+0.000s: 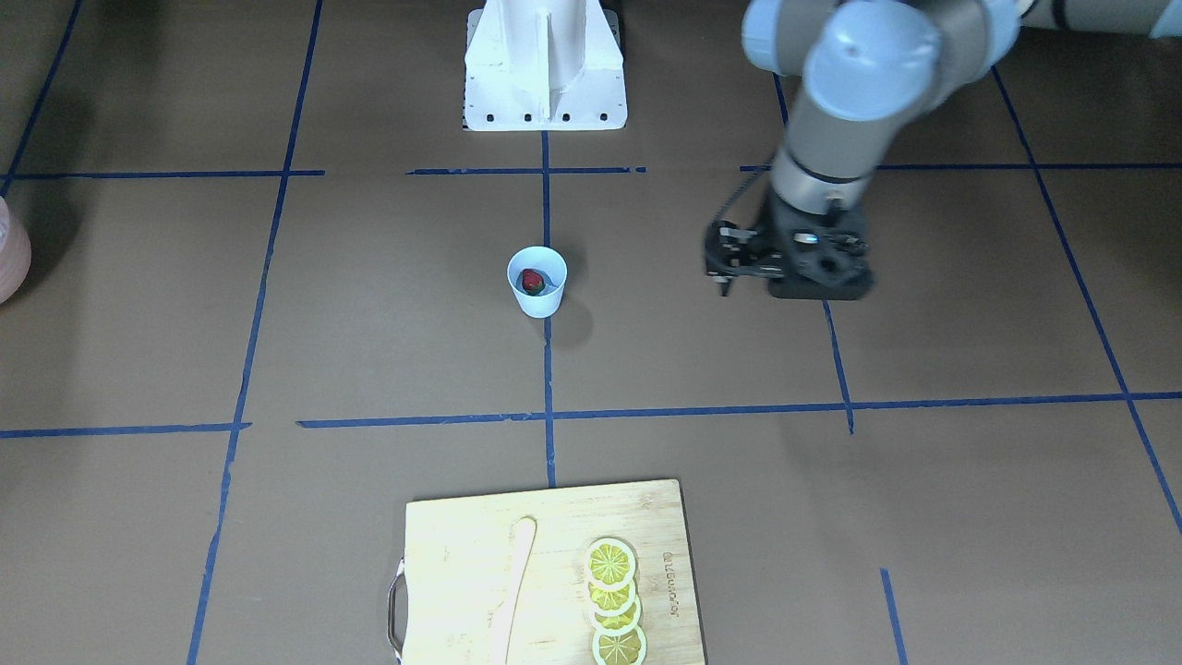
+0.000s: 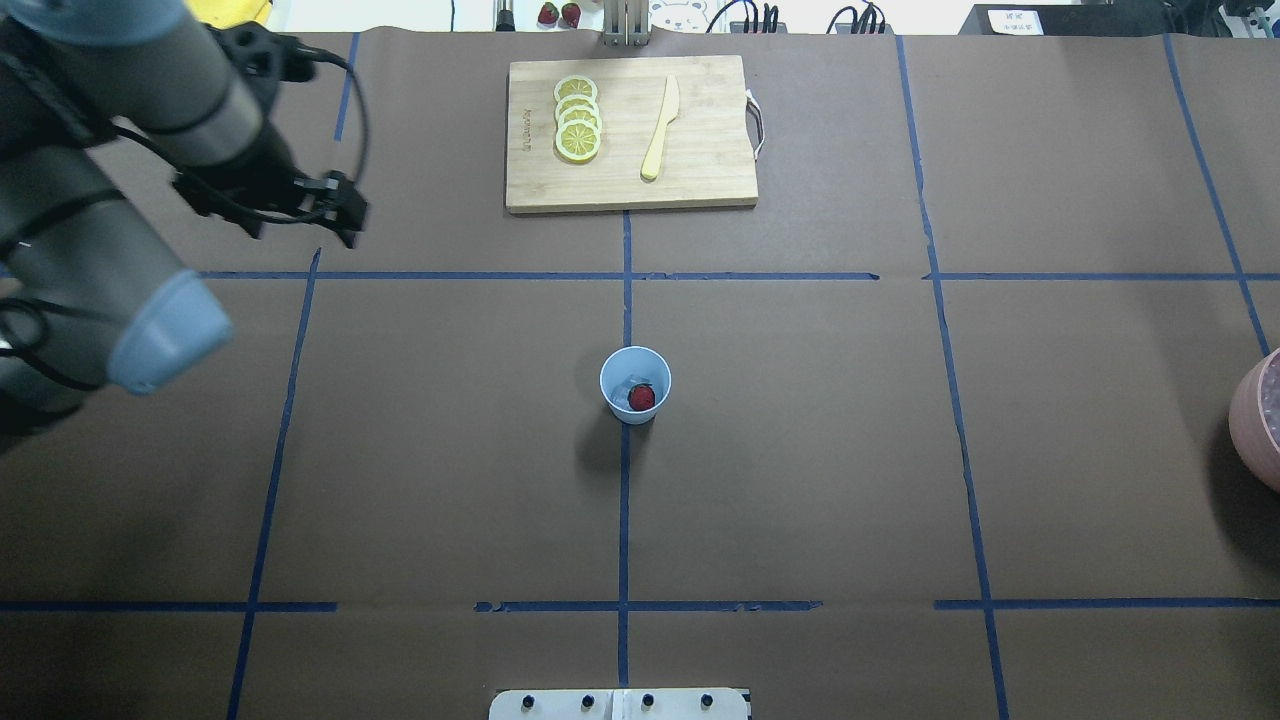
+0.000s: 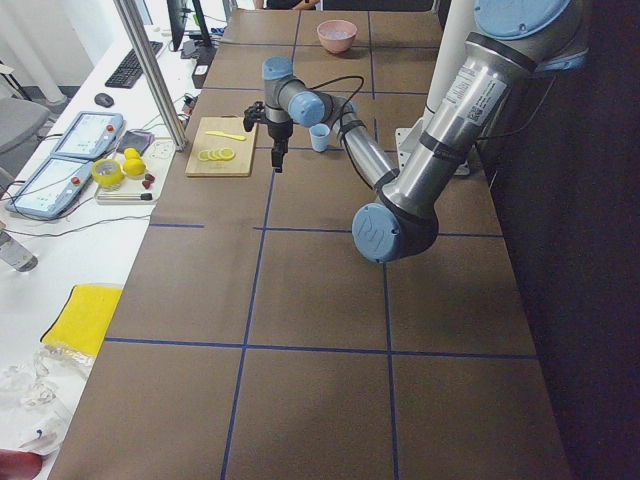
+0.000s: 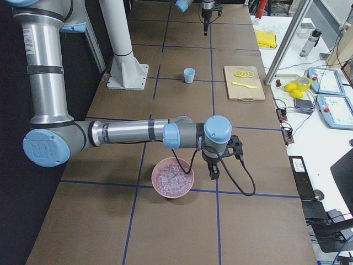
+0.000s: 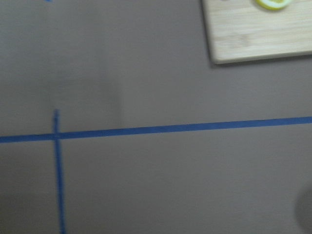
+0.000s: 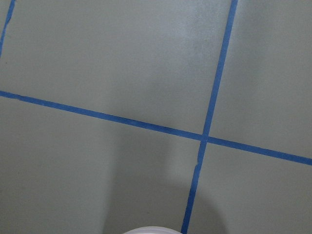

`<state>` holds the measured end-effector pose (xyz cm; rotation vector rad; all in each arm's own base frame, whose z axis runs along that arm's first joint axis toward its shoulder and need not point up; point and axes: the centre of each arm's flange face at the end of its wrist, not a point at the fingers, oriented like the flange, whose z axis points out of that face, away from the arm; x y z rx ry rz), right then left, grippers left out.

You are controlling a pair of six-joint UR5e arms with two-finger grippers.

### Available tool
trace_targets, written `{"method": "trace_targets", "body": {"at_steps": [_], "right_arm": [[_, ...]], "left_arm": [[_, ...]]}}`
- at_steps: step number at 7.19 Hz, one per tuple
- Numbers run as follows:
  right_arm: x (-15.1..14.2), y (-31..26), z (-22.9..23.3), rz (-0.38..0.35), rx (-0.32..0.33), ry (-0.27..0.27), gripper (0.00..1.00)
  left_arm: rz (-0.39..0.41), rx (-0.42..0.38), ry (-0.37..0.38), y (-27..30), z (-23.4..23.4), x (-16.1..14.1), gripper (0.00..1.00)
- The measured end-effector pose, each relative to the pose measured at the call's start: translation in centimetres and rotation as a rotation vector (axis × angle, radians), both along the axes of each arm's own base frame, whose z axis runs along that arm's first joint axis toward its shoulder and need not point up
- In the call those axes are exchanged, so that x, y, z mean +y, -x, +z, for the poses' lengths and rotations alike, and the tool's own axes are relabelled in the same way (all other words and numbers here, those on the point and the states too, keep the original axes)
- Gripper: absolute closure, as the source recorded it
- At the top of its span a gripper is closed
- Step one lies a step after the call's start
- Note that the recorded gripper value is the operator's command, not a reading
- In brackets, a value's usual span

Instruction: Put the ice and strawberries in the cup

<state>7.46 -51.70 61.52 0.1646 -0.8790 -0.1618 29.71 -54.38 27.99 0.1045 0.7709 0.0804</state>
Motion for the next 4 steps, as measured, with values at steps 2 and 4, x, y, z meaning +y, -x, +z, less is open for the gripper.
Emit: {"method": "trace_targets", "body": {"at_steps": [2, 4], "right_arm": [[0.2, -0.9, 1.9, 0.006, 0.008, -0.013, 0.01], [1.5, -1.1, 3.5, 0.024, 0.035, 0.028, 0.01]], "left_arm": [[0.03, -0.015, 0.025, 6.8, 5.0, -1.2, 0.0], [0.051, -0.027, 0.039, 14.6, 11.1, -1.4, 0.0]]}}
